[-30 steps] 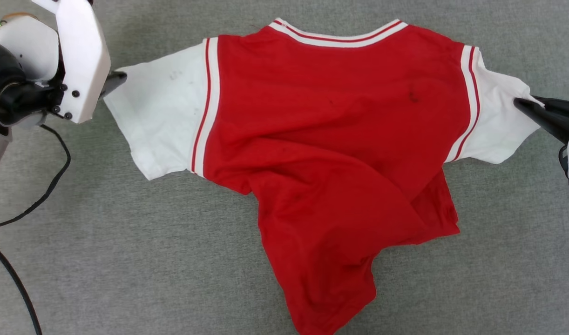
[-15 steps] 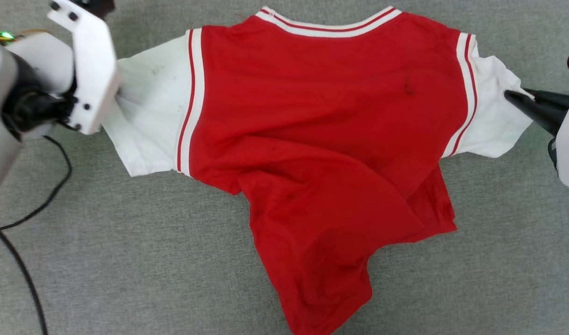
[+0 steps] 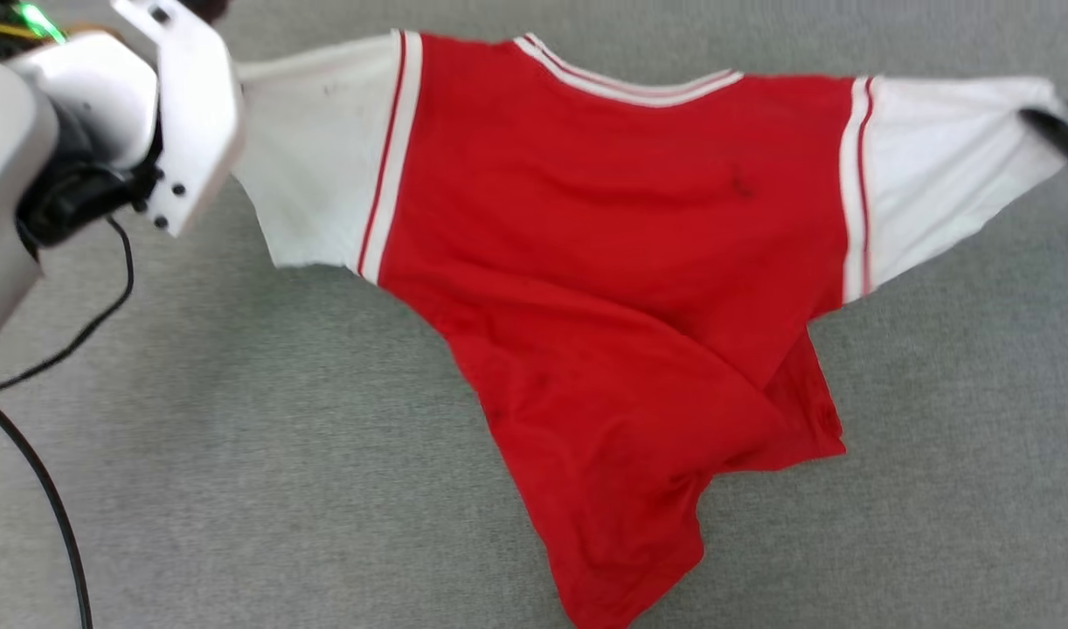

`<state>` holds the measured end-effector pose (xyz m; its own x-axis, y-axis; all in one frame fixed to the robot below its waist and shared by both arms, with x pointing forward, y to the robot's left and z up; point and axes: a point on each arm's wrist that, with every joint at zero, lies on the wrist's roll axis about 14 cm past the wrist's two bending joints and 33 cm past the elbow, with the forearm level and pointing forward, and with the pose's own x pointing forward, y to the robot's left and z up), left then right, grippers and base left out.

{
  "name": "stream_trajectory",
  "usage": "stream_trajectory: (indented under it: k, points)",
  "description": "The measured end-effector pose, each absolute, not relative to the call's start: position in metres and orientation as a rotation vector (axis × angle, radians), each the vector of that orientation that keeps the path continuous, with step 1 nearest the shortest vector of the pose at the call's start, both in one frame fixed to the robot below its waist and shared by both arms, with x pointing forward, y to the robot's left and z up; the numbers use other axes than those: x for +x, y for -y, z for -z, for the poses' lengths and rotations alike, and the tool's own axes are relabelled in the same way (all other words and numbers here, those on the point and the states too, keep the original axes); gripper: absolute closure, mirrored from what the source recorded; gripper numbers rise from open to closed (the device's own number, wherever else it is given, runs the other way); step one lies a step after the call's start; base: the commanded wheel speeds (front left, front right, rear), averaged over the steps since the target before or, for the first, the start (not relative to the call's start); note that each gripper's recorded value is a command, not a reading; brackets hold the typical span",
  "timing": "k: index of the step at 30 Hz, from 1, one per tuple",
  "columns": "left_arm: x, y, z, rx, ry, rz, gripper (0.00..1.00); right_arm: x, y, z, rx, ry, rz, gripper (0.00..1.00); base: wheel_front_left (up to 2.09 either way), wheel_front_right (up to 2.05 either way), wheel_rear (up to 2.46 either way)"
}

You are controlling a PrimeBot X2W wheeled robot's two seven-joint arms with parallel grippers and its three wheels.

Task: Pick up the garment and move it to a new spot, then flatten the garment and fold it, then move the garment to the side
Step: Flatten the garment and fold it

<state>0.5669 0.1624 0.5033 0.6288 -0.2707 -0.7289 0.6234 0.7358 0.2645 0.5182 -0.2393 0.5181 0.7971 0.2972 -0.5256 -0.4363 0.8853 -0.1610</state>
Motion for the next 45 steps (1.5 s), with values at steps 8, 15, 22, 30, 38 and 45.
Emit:
stream_trajectory:
  k: [8,15,22,30,38,45]
  points:
    - [0.578,-0.160,-0.610,0.539,-0.413,0.500,1.00,0.541,0.226,-0.610,-0.382,-0.295,-0.399,1.00,0.00,0.00,0.00]
    - [0.607,-0.157,-0.690,0.533,-0.141,0.447,1.00,0.579,0.219,-0.671,-0.445,-0.164,-0.358,1.00,0.00,0.00,0.00]
    - [0.643,-0.152,-0.737,0.532,0.048,0.389,1.00,0.630,0.212,-0.709,-0.484,-0.066,-0.290,1.00,0.00,0.00,0.00]
    - [0.679,-0.158,-0.779,0.552,0.200,0.309,1.00,0.681,0.204,-0.751,-0.468,0.078,-0.218,1.00,0.00,0.00,0.00]
    - [0.707,-0.153,-0.801,0.489,0.327,0.282,1.00,0.714,0.196,-0.779,-0.469,0.181,-0.172,1.00,0.00,0.00,0.00]
    - [0.729,-0.151,-0.770,0.474,0.303,0.286,1.00,0.738,0.186,-0.736,-0.462,0.121,-0.202,1.00,0.00,0.00,0.00]
